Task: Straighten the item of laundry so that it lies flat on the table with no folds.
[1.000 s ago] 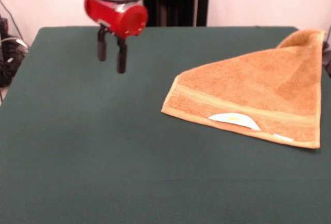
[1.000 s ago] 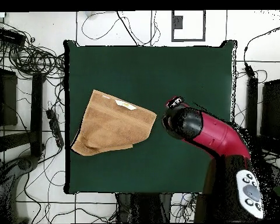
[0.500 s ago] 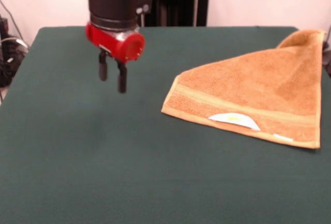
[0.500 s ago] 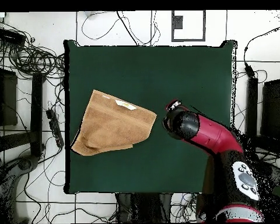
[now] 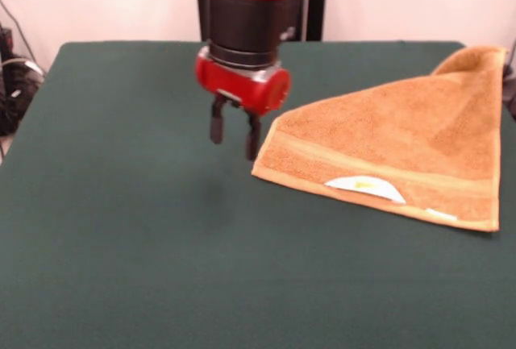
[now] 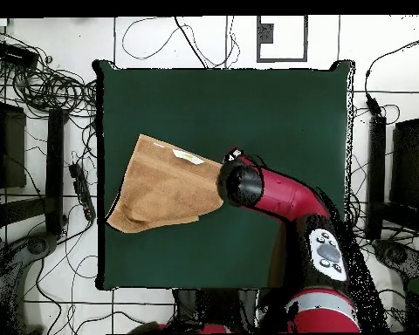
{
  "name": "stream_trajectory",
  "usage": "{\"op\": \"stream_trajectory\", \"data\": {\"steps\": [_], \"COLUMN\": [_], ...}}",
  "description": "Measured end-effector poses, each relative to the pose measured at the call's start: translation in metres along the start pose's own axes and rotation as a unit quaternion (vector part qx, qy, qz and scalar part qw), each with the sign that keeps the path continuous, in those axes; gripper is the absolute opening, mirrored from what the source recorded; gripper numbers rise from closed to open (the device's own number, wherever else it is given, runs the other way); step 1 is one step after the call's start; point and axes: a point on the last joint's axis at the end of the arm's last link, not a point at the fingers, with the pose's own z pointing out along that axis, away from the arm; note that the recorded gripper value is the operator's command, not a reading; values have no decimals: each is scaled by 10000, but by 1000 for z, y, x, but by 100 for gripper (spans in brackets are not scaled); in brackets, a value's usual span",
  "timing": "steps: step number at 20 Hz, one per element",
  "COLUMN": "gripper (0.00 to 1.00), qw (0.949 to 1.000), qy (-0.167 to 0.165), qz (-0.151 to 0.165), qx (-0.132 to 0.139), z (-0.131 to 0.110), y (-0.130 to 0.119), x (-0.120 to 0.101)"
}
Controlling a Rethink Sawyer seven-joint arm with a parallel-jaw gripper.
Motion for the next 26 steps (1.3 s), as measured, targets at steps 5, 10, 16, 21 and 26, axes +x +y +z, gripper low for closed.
{"op": "stream_trajectory", "data": {"steps": [5,10,16,21,26], "gripper": [100,100,100,100,100], "qw": [9998,9995,9994,9996,9997], "qy": [48,134,161,117,4], "qz": [-192,-283,-315,-263,-217], "qx": [-61,-66,-60,-52,-53], "z": [4,9,27,47,59], "y": [28,43,49,44,41], "x": [28,48,68,77,81]}}
